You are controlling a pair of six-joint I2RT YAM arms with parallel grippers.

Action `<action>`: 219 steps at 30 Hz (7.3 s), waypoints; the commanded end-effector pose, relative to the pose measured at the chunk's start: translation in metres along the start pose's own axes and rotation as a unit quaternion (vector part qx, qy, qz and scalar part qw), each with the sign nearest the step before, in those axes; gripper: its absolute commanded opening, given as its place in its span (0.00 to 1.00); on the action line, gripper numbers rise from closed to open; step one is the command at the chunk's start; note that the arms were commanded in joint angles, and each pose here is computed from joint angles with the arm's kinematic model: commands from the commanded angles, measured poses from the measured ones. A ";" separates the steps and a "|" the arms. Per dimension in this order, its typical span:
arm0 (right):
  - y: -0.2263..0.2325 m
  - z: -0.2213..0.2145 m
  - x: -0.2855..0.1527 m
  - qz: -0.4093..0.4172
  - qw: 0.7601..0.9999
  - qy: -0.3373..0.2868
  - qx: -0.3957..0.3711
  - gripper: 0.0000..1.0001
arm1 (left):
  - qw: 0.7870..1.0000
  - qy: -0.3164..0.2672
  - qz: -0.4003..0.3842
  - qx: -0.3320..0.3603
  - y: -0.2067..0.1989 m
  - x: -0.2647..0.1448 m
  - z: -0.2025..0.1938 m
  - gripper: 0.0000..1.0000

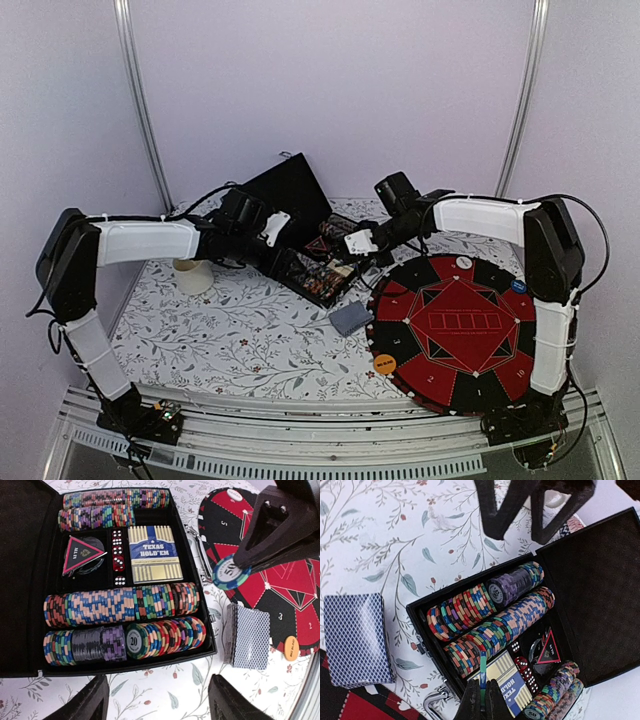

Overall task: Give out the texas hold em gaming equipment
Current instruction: Place the poker chip in the chip case, then pick up the pile of poker chips from the chip case.

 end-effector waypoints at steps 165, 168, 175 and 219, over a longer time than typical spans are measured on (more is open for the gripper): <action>0.018 0.053 -0.156 -0.265 0.901 -0.218 0.266 0.99 | 0.967 0.183 0.131 0.119 0.002 0.110 -0.056 0.64; 0.019 0.053 -0.157 -0.265 0.902 -0.218 0.264 0.99 | 0.965 0.190 0.130 0.128 -0.001 0.111 -0.061 0.69; 0.018 0.055 -0.157 -0.263 0.902 -0.220 0.262 0.99 | 0.957 0.204 0.152 0.142 0.007 0.110 -0.065 0.50; 0.020 0.058 -0.163 -0.265 0.901 -0.222 0.262 0.99 | 0.972 0.171 0.111 0.114 0.008 0.086 -0.048 0.00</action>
Point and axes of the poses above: each gripper's point midway between its finger pads, its own x axis out along the fingers, its own y axis along the line the jaws close on, z = x × y, the point moved 1 cm from there along -x, back along the fingers, and after that the axes turned 14 degrees about x, right-handed, at the moved point
